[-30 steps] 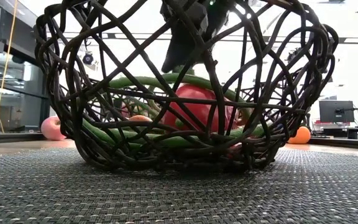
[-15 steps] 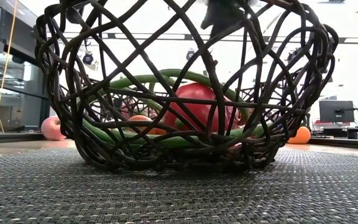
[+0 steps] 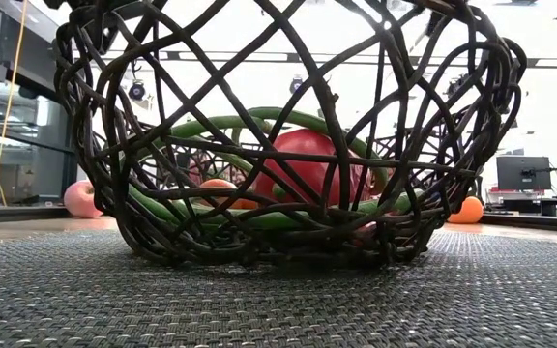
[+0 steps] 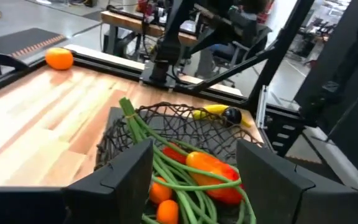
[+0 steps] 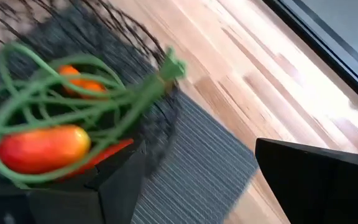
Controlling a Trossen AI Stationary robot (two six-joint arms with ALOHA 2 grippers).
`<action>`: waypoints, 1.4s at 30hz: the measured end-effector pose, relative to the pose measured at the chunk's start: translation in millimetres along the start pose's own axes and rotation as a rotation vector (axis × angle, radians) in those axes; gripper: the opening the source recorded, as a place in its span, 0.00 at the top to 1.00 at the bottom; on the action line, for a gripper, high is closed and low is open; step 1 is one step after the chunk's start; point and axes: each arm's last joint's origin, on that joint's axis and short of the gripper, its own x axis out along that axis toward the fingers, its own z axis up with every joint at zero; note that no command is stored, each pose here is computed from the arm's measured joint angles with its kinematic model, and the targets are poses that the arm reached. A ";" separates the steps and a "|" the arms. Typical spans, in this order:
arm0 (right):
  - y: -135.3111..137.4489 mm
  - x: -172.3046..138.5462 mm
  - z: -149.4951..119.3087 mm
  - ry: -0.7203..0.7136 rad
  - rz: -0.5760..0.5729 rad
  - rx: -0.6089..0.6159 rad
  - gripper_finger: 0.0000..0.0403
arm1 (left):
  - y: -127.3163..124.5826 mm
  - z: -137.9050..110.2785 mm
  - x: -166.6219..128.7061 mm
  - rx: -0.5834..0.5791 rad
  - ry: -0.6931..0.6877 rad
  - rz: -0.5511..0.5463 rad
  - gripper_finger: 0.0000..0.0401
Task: Build produce basket
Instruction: Adjust the gray mat
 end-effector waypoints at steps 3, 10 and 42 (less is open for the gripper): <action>-10.2 12.1 -19.3 0.065 0.003 0.032 0.29 | 1.3 0.4 0.7 -0.002 -0.007 0.022 0.45; -61.0 51.3 -57.5 0.023 0.218 0.148 0.29 | 5.0 0.9 1.7 -0.044 -0.047 0.143 0.45; -137.9 75.1 -55.8 -0.179 0.432 0.160 0.29 | 7.6 -108.1 45.0 -0.161 0.754 0.396 1.00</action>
